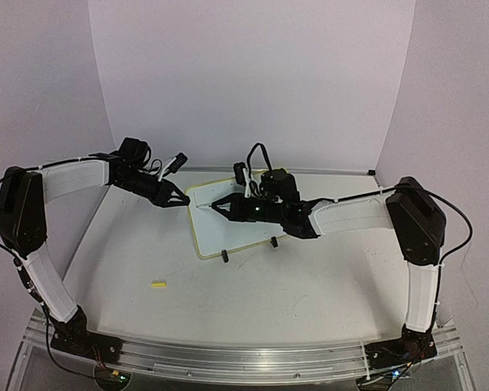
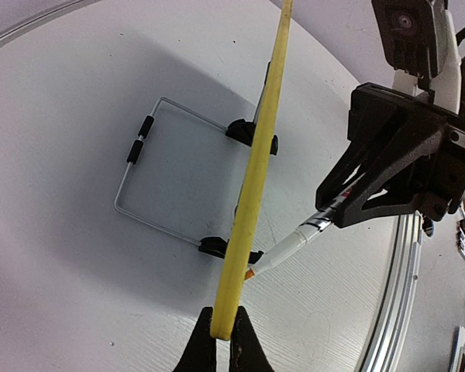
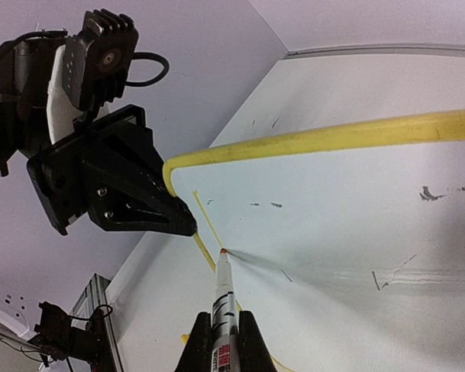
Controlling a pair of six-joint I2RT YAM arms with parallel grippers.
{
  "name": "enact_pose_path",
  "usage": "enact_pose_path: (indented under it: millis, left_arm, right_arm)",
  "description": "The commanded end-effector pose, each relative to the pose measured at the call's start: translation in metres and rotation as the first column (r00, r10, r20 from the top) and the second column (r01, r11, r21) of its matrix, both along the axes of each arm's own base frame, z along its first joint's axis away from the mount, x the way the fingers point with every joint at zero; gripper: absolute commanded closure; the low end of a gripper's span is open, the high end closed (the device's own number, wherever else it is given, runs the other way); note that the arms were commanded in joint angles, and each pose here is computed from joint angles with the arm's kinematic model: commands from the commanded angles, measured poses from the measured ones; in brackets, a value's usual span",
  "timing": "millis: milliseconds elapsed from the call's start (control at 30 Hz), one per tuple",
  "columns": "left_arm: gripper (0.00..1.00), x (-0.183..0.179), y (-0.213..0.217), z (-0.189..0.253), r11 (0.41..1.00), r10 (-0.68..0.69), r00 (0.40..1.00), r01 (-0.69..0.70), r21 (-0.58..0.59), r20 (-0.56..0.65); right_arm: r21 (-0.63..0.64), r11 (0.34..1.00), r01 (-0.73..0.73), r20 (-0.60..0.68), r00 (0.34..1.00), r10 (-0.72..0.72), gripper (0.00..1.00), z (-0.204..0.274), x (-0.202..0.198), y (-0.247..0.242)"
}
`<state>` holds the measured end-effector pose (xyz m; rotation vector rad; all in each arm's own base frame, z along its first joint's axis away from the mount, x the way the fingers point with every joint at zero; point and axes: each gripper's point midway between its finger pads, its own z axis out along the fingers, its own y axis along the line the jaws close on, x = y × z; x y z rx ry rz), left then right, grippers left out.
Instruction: Write a sentence on the whiteboard
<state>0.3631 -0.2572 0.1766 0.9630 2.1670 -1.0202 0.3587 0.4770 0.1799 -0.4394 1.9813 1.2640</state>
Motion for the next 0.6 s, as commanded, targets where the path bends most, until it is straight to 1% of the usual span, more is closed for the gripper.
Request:
enact_pose_path:
  millis: [0,200,333,433,567]
  left_arm:
    - [1.00,-0.004,-0.001,-0.001,0.999,-0.010,1.000,0.008,0.054,0.024]
    - [1.00,-0.004,-0.001,-0.001,0.999,-0.008,1.000,0.007,0.054,0.025]
    - [1.00,-0.004,-0.001,-0.001,0.998,-0.007,1.000,0.005,0.056,0.026]
    - [1.00,-0.004,-0.001,-0.001,0.998,-0.006,1.000,0.004,0.057,0.026]
    - [1.00,-0.004,-0.001,-0.002,0.998,-0.006,1.000,0.004,0.058,0.026]
  right_arm:
    - [0.018,1.000,0.008,-0.004,1.000,-0.008,1.00,-0.003,0.002,-0.002]
    - [0.016,1.000,0.003,-0.013,1.000,-0.003,1.00,-0.007,-0.001,-0.003]
    - [0.028,1.000,-0.014,-0.005,1.000,0.015,1.00,0.000,-0.003,-0.002]
    - [0.045,0.998,-0.045,0.021,0.999,0.044,1.00,0.014,-0.010,0.000]
    - [0.074,0.993,-0.096,0.100,0.991,0.089,1.00,0.046,-0.025,0.004]
